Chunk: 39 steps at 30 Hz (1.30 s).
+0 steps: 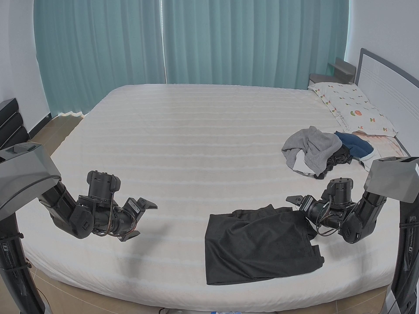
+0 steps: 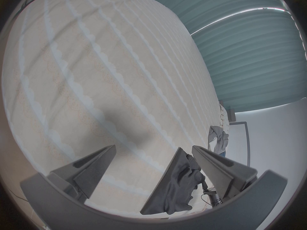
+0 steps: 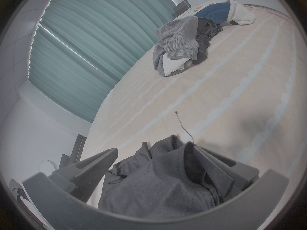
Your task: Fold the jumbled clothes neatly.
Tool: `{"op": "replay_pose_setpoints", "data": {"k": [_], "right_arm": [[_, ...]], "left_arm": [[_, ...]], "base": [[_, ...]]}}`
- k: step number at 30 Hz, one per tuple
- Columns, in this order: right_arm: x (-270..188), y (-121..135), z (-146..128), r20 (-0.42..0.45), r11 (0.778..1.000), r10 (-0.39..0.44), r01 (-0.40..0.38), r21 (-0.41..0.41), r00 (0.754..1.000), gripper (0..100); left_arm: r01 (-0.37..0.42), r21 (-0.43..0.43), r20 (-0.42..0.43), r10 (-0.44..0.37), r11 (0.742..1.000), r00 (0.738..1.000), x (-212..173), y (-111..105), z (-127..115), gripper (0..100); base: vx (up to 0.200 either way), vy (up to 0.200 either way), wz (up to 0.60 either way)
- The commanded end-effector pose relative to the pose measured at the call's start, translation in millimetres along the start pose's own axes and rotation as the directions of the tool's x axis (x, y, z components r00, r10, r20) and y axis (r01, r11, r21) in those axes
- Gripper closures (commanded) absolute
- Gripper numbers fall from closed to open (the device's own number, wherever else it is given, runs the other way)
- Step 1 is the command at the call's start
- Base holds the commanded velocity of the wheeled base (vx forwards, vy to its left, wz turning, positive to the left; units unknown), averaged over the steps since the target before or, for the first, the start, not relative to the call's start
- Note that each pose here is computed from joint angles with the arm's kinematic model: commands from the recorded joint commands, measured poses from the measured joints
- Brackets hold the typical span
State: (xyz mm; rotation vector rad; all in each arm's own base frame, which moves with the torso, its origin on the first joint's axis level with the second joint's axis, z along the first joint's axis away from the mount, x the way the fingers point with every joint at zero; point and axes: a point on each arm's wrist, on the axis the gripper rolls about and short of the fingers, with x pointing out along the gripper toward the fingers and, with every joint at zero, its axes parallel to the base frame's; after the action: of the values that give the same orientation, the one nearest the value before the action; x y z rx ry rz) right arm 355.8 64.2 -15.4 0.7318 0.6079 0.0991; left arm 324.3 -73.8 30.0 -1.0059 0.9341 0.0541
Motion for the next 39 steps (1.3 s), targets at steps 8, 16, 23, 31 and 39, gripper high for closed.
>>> {"op": "replay_pose_setpoints", "data": {"k": [8,16,23,31,39], "right_arm": [[3,-13,7,0.011,0.999,-0.033,0.033,0.020,0.999,100],[8,-31,22,0.051,0.997,-0.063,0.060,0.050,0.997,100],[13,-38,20,0.047,0.996,-0.075,0.072,0.056,0.996,100],[18,-44,25,0.062,0.995,-0.073,0.068,0.070,0.995,100],[17,-44,24,0.059,0.995,-0.071,0.067,0.071,0.996,0]], "left_arm": [[-0.003,0.000,-0.001,0.003,1.000,1.000,0,1,0,0],[-0.004,-0.001,-0.002,0.004,1.000,1.000,1,1,0,0],[-0.004,0.000,-0.003,0.004,1.000,1.000,1,1,-1,0],[-0.004,0.000,-0.003,0.004,1.000,1.000,1,1,-1,0],[-0.004,0.000,-0.003,0.004,1.000,1.000,1,1,-1,0]], "base": [[0.000,0.000,0.00],[0.000,0.000,0.00],[0.000,0.000,0.00],[0.000,0.000,0.00],[0.000,0.000,0.00]]}}
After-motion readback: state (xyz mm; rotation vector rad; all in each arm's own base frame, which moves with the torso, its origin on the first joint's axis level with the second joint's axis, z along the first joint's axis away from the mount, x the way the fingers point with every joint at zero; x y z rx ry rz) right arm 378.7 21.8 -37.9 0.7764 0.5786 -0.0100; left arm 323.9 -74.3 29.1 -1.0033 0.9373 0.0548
